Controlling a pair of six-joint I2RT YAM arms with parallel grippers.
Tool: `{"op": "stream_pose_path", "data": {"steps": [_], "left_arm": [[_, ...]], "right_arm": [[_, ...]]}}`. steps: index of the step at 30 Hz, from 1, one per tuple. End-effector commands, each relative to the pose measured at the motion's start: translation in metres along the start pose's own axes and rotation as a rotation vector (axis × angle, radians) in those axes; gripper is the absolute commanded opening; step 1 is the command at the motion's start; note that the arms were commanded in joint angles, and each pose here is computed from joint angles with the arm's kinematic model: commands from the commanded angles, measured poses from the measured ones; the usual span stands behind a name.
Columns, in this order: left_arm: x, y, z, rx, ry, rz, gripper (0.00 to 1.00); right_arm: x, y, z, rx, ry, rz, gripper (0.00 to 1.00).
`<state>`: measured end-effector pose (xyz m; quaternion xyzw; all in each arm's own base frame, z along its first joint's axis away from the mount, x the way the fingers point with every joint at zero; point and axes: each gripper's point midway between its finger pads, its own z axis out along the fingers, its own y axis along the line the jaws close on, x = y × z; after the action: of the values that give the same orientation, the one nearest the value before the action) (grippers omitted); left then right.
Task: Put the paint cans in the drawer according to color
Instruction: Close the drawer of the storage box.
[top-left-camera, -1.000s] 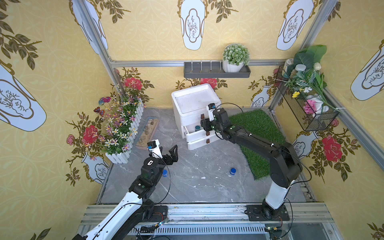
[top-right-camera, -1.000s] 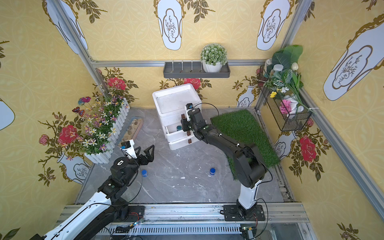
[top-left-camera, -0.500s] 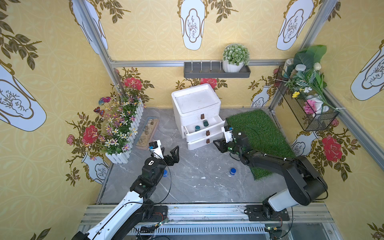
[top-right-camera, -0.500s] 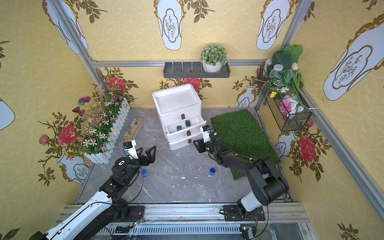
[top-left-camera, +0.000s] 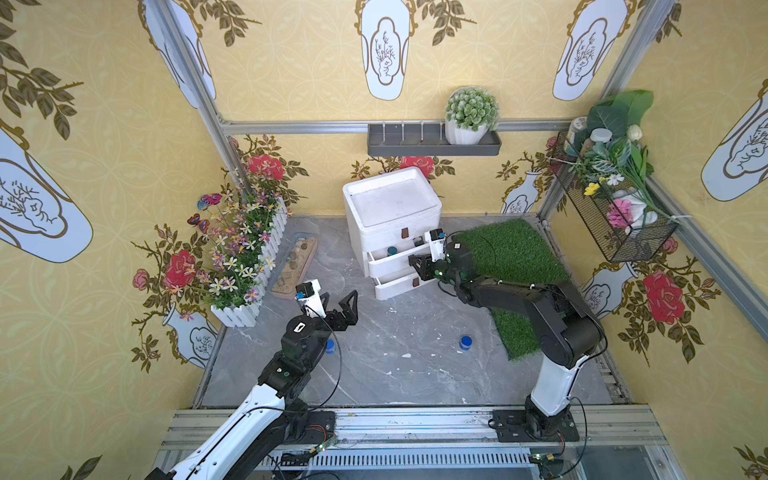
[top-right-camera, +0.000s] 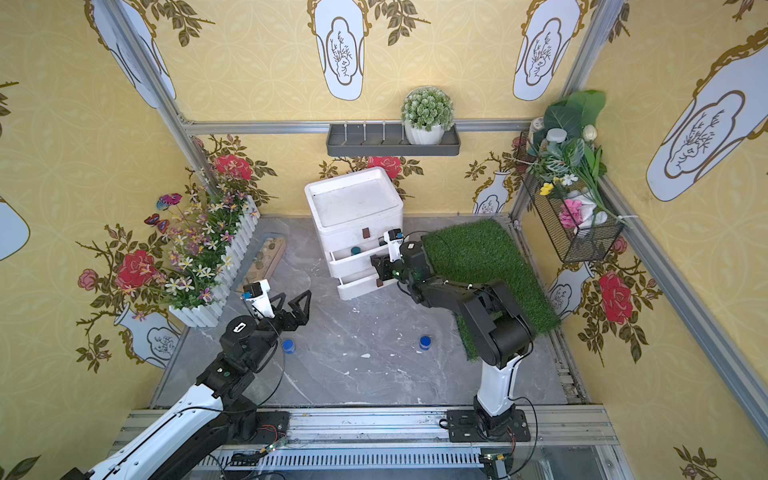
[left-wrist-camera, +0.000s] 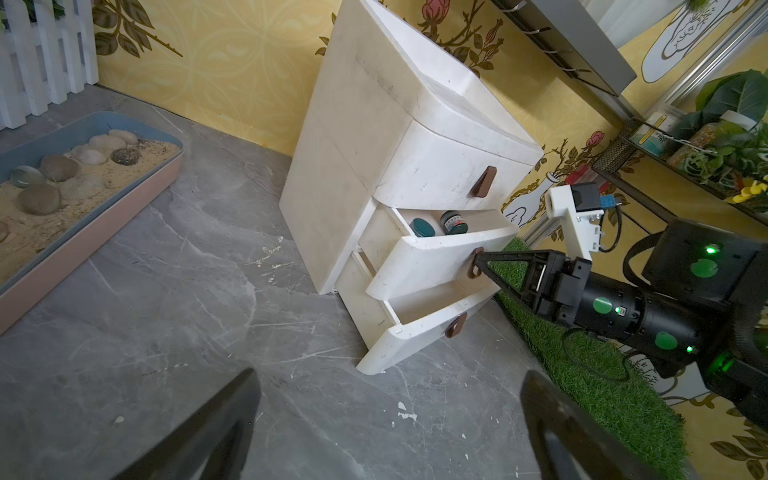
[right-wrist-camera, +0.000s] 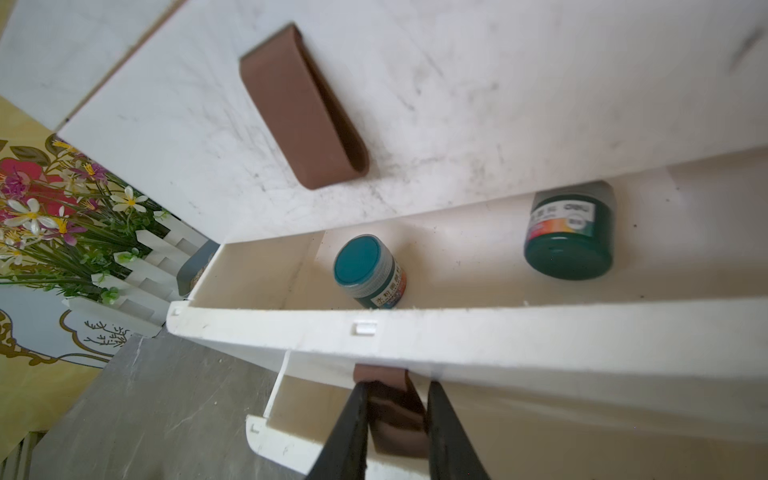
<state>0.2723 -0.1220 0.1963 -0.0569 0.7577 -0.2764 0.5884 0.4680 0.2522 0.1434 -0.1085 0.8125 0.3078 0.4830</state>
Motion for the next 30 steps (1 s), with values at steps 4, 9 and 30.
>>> {"op": "stream_pose_path", "data": {"steps": [4, 9, 30], "left_arm": [[-0.003, -0.002, 0.0, 0.001, -0.002, 0.01, 1.0], [-0.005, -0.002, -0.001, 0.002, -0.005, 0.011, 1.0], [0.0, -0.009, -0.005, 0.053, 0.005, -0.029, 1.0]], "right_arm": [[-0.016, -0.002, 0.015, 0.017, -0.024, 0.014, 0.26], [-0.023, -0.004, 0.027, 0.02, -0.028, 0.02, 0.26], [-0.026, 0.037, -0.048, -0.13, -0.127, -0.041, 0.45]]}}
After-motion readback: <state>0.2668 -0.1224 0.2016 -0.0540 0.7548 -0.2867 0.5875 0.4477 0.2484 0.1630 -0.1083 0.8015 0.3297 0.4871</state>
